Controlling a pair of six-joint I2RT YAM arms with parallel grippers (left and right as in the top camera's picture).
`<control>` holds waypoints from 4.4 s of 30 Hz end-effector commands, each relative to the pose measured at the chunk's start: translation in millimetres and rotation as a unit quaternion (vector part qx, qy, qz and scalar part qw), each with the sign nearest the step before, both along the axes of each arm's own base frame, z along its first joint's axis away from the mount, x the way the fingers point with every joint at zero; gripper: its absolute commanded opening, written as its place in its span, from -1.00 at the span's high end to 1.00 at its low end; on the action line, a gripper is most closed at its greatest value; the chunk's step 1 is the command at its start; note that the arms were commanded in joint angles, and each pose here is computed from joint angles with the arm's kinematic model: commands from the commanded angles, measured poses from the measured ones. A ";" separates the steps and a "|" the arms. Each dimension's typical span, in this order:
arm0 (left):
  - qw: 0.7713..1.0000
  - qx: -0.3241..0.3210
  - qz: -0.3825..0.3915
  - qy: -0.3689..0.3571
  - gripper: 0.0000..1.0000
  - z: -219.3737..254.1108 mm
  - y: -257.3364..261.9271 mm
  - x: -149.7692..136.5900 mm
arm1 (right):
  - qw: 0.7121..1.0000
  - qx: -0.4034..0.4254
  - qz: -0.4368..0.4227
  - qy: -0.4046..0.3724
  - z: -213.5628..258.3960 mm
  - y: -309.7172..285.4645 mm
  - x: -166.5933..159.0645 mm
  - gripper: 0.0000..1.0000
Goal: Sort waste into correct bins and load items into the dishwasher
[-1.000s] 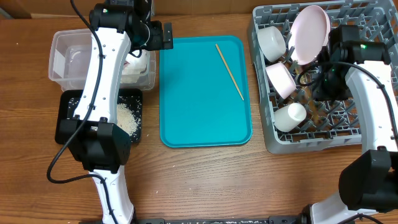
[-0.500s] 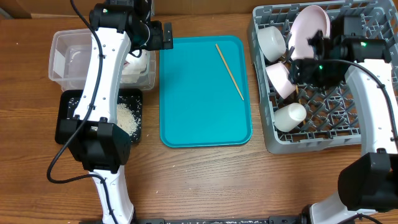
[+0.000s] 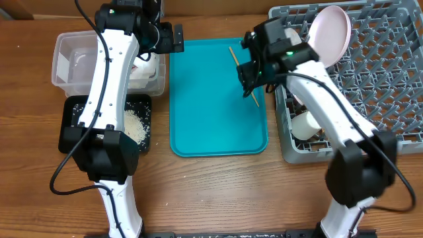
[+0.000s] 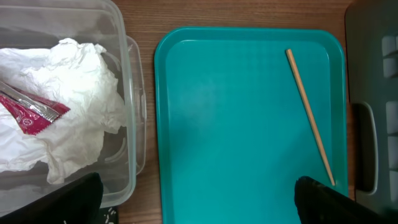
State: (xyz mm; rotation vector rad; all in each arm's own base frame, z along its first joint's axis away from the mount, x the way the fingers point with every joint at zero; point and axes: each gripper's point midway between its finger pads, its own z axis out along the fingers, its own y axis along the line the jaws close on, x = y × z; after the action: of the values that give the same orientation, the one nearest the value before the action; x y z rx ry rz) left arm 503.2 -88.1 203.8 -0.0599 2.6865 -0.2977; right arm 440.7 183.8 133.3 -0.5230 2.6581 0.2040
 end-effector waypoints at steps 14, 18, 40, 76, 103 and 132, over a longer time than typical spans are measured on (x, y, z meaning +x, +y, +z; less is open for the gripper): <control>1.000 -0.004 0.001 -0.017 -1.00 13.6 -1.9 1.9 | 0.993 -0.077 0.044 0.083 -122.1 -6.6 7.5 0.22; 1.000 -0.004 0.001 -0.017 -1.00 13.7 -2.0 2.0 | 0.991 -0.081 0.045 0.095 -135.0 -7.5 5.1 0.46; 1.000 -0.004 0.001 -0.017 -1.00 13.7 -2.0 2.0 | 0.994 0.010 0.029 0.105 -27.8 13.2 -18.3 0.92; 1.000 -0.004 0.001 -0.017 -0.99 13.7 -2.0 2.0 | 0.961 -0.124 -0.202 0.146 -0.2 -227.8 -100.5 0.39; 1.000 -0.004 0.001 -0.017 -1.00 13.7 -2.0 2.0 | 0.955 0.094 -0.248 -0.131 282.0 -182.3 -107.8 -1.00; 1.000 -0.004 0.001 -0.017 -1.00 13.7 -2.0 2.0 | 0.908 0.120 -0.225 -0.333 229.9 -182.2 -153.9 -1.00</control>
State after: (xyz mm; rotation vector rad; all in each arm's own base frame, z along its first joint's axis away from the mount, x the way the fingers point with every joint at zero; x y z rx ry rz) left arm 503.2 -88.1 204.0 -0.0599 2.6861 -0.2978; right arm 298.5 -7.4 399.8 0.1340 1.9565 0.1124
